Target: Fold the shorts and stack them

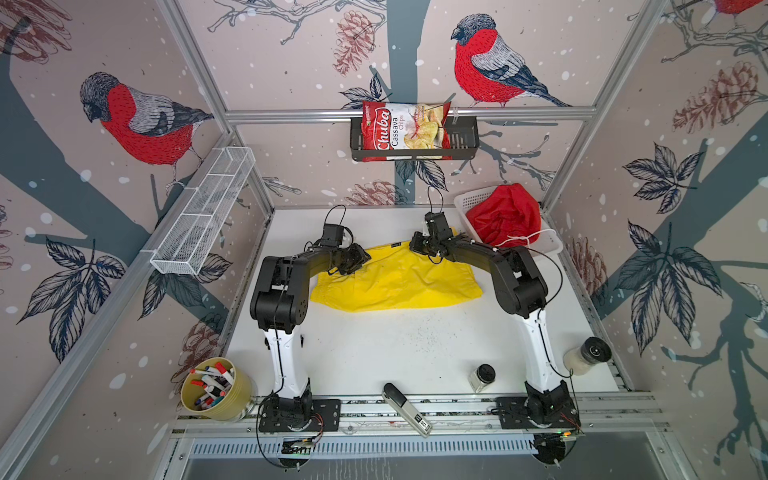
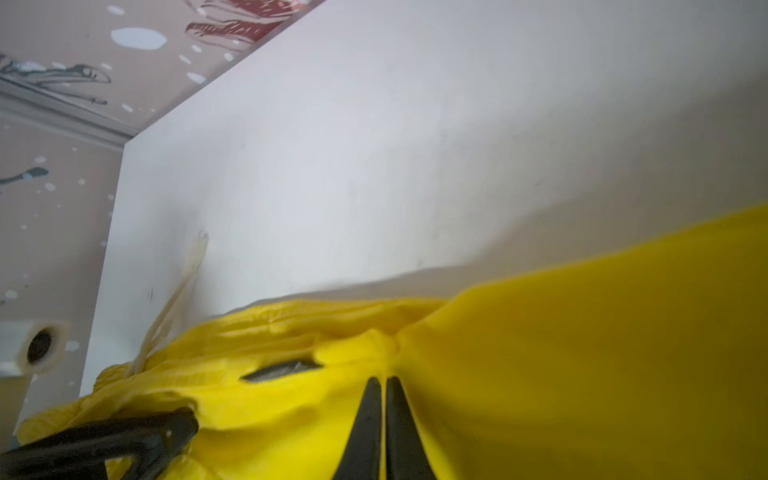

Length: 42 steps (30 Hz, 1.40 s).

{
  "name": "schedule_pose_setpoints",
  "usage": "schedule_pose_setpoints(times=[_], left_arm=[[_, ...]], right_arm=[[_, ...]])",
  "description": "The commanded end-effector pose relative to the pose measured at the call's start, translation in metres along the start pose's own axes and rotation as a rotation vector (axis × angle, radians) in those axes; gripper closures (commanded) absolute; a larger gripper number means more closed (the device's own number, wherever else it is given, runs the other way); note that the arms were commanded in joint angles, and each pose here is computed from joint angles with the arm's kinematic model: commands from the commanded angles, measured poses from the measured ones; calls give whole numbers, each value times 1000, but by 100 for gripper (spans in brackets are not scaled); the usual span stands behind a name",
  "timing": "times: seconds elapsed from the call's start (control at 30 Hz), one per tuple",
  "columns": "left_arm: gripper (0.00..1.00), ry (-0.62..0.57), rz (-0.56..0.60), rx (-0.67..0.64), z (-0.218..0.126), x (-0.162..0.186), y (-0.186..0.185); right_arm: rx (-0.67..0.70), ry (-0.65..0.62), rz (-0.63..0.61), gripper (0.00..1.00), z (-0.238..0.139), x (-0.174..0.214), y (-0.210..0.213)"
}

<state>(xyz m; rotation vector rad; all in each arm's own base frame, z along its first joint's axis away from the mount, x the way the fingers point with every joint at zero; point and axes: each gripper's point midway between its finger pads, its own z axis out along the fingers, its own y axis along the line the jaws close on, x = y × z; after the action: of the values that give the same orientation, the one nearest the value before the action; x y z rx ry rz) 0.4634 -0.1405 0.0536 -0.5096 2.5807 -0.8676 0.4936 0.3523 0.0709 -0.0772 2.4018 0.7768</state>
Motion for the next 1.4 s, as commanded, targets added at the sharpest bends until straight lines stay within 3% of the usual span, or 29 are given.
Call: schedule_pose_setpoints(times=[0.0, 0.07, 0.17, 0.23, 0.37, 0.4, 0.53, 0.73, 0.93, 1.1, 1.37], left_arm=[[48, -73, 41, -39, -43, -17, -22], [47, -138, 72, -43, -73, -28, -38], [45, -224, 58, -69, -116, -33, -40], [42, -273, -6, -124, -140, -29, -22], [39, -313, -158, -230, -170, -9, 41], [38, -304, -193, -237, -173, -1, 58], [36, -257, -279, -267, -175, 29, 109], [30, -207, -281, -263, -158, 51, 128], [29, -149, -307, -284, -135, 65, 148], [32, -119, -336, -280, -119, 71, 158], [55, -44, -287, -228, -97, 94, 138]], right_arm=[[94, -109, -198, 88, -39, -12, 32], [106, -158, -305, 79, -59, -4, 61], [92, -203, -488, 55, -76, 24, 107], [73, -219, -620, 35, -78, 50, 137], [42, -210, -813, 16, -68, 97, 181], [32, -207, -856, 0, -63, 109, 192], [-2, -190, -1012, 1, -41, 153, 226], [-47, -148, -1137, 1, -4, 199, 249], [-110, -57, -1085, 0, 20, 224, 240], [-154, 17, -1009, 6, 27, 231, 232], [-91, -20, -964, 1, 9, 203, 217]])
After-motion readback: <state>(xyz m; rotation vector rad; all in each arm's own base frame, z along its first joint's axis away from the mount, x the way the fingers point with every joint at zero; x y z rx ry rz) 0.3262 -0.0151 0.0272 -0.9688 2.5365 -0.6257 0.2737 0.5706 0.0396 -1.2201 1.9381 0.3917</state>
